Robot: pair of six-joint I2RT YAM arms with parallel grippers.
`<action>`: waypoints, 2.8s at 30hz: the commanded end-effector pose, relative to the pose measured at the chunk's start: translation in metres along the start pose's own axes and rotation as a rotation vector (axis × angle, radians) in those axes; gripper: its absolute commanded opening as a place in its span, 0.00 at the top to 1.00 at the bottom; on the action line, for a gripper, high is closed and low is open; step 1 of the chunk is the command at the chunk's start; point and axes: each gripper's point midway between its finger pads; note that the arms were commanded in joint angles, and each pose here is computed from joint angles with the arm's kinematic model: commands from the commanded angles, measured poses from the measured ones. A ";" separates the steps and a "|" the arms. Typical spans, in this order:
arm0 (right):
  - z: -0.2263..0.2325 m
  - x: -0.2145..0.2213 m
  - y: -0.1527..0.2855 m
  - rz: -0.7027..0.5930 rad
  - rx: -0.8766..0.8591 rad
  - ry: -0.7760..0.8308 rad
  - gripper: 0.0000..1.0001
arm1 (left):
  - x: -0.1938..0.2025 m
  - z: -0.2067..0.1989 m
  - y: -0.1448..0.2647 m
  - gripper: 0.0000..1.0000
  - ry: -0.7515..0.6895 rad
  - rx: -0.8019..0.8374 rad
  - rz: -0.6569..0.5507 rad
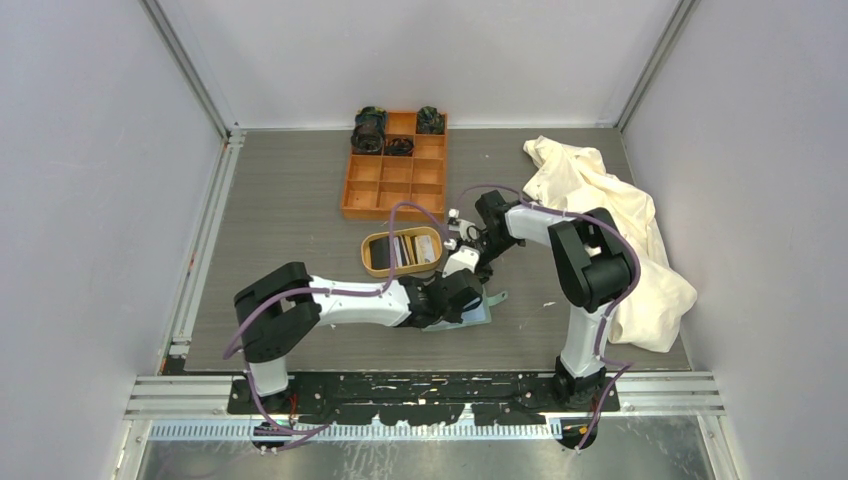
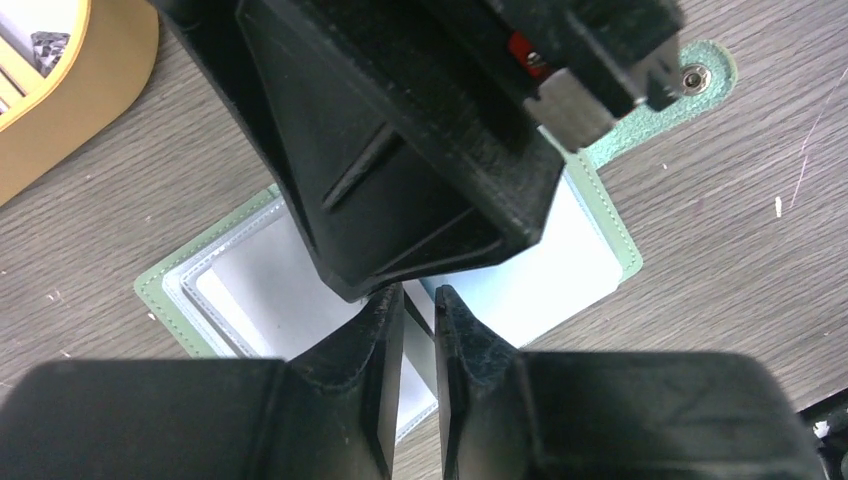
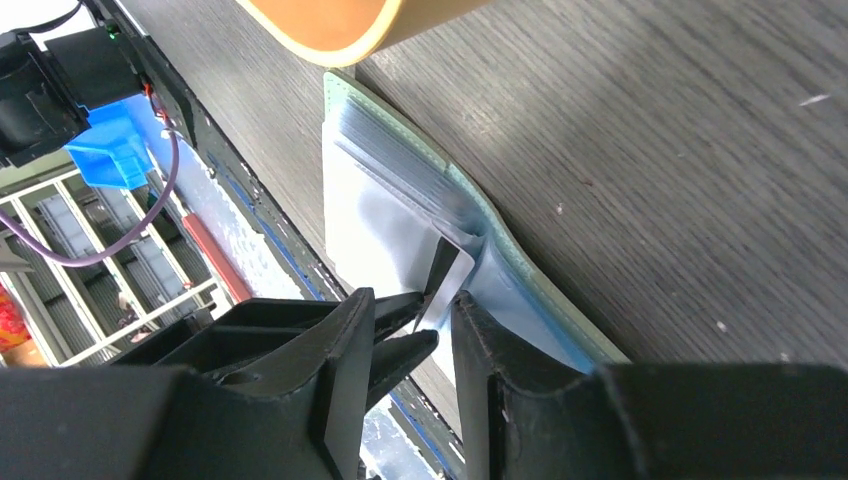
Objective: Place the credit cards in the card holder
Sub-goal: Insert the credit card into the card holder.
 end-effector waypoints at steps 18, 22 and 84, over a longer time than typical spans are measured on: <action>0.023 -0.009 0.034 -0.086 0.052 0.254 0.63 | -0.044 0.009 0.064 0.82 0.061 0.126 -0.208; 0.013 -0.008 0.028 -0.074 0.083 0.215 0.81 | -0.039 0.029 0.074 0.83 0.099 0.119 -0.254; 0.004 0.004 -0.002 0.062 0.121 0.126 0.48 | 0.019 0.042 0.031 0.83 0.245 0.219 -0.056</action>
Point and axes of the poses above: each gripper's point midway between its finger pads, its own y axis back along the fingers, its own z axis along the line the jaws close on, x = y × z, and after that the axes turned 2 degrees about -y, right-handed
